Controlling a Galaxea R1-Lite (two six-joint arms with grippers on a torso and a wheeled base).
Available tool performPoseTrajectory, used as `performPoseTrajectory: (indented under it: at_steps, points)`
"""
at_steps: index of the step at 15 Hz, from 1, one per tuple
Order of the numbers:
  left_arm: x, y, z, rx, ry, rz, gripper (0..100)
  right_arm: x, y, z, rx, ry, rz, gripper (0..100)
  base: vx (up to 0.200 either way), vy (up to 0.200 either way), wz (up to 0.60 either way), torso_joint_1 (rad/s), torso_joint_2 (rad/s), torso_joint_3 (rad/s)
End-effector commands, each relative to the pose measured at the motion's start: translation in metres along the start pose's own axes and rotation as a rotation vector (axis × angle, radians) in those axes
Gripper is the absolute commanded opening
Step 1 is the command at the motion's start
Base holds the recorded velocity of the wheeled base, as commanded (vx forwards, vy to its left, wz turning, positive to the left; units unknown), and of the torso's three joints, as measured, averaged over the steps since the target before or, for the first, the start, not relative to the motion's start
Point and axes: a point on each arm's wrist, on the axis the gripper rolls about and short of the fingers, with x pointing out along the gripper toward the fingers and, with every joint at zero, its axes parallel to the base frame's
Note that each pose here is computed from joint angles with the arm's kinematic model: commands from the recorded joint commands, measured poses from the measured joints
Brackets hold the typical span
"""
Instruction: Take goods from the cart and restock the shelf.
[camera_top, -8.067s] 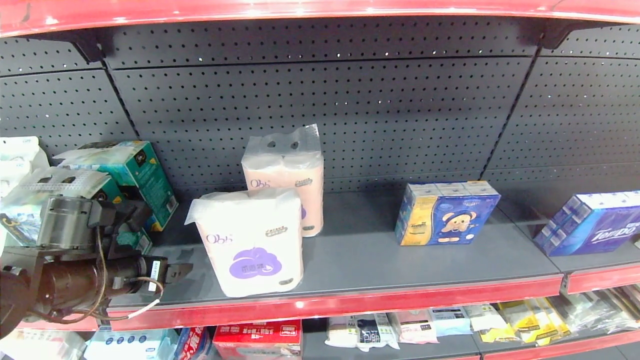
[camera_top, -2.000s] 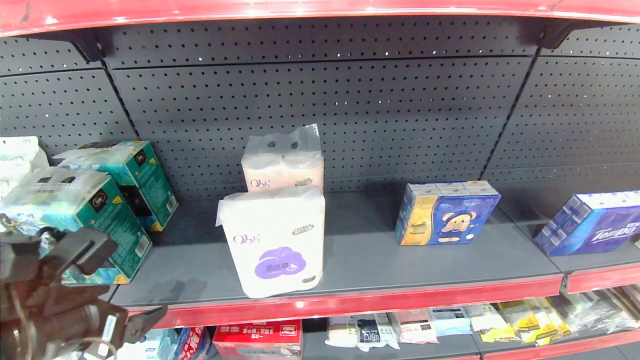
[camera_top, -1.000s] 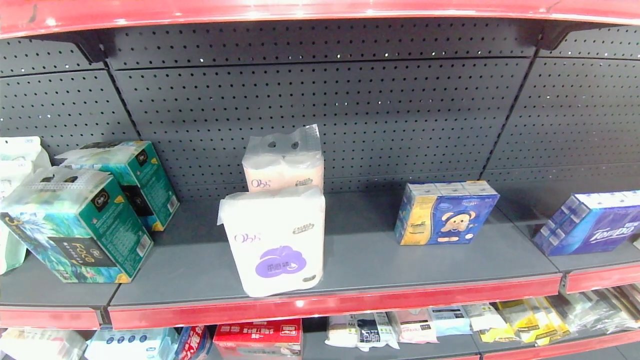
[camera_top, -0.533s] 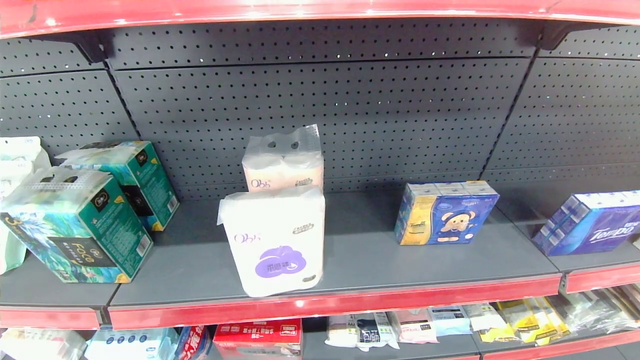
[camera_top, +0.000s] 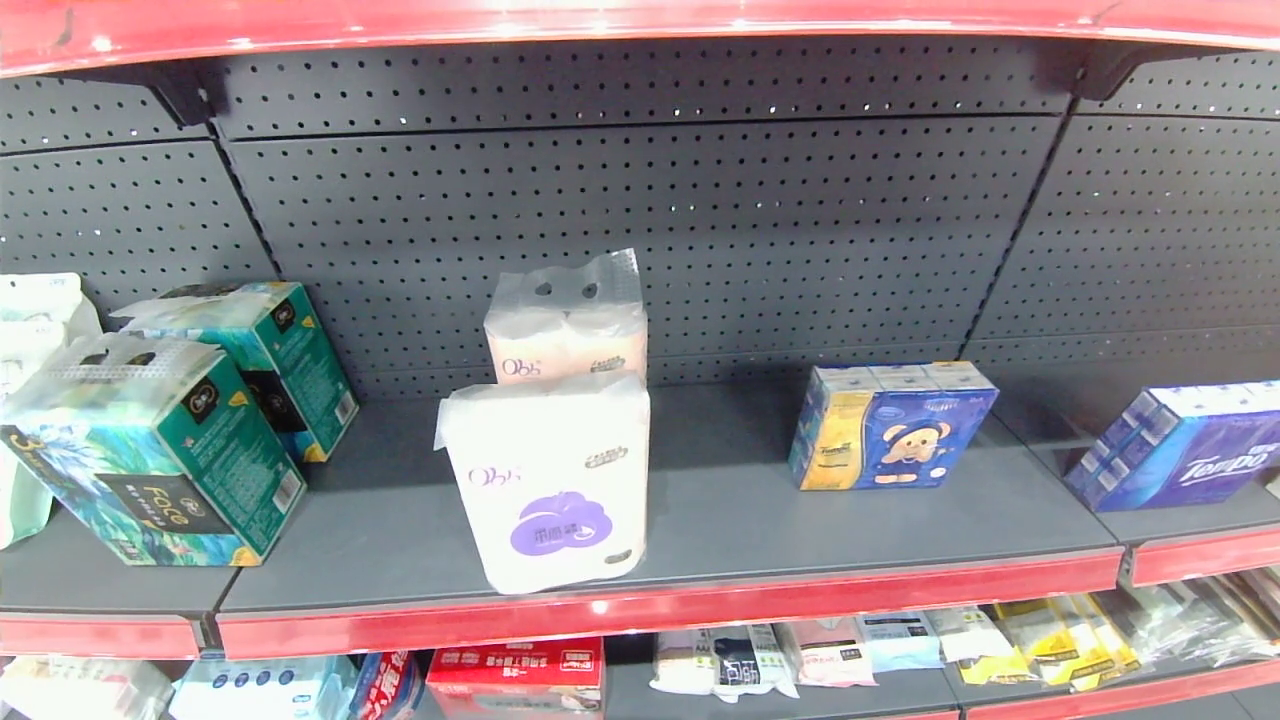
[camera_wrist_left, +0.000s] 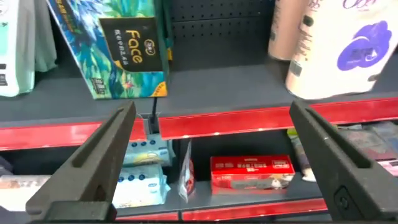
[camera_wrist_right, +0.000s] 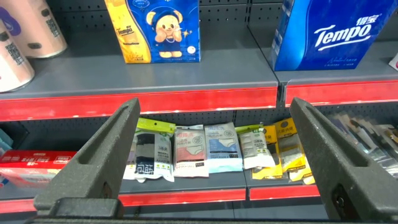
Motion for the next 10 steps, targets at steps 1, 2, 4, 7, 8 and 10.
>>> performPoseTrajectory:
  at_steps: [1, 2, 4, 7, 8, 10]
  points:
    - [0.0002, 0.0, -0.0002, -0.002, 0.002, 0.001, 100, 0.0001, 0.0, 0.0, 0.0, 0.0, 0.0, 100, 0.0, 0.0, 0.0, 0.0, 0.0, 0.0]
    - [0.0002, 0.0, -0.0002, 0.005, 0.002, 0.001, 100, 0.0001, 0.0, 0.0, 0.001, 0.0, 0.0, 100, 0.0, 0.0, 0.0, 0.0, 0.0, 0.0]
    - [0.0002, 0.0, -0.0002, -0.007, 0.002, 0.001, 100, 0.0001, 0.0, 0.0, 0.0, 0.0, 0.0, 100, 0.0, 0.0, 0.0, 0.0, 0.0, 0.0]
    - [0.0002, -0.0001, -0.0003, -0.009, 0.004, 0.001, 100, 0.0001, 0.0, 0.0, 0.003, 0.0, 0.0, 100, 0.0, 0.0, 0.0, 0.0, 0.0, 0.0]
    - [0.0002, 0.0, -0.0002, -0.009, 0.002, 0.001, 100, 0.0001, 0.0, 0.0, 0.003, 0.0, 0.0, 100, 0.0, 0.0, 0.0, 0.0, 0.0, 0.0]
    - [0.0002, 0.0, -0.0002, -0.013, 0.002, -0.001, 100, 0.0001, 0.0, 0.0, 0.001, 0.0, 0.0, 100, 0.0, 0.0, 0.0, 0.0, 0.0, 0.0]
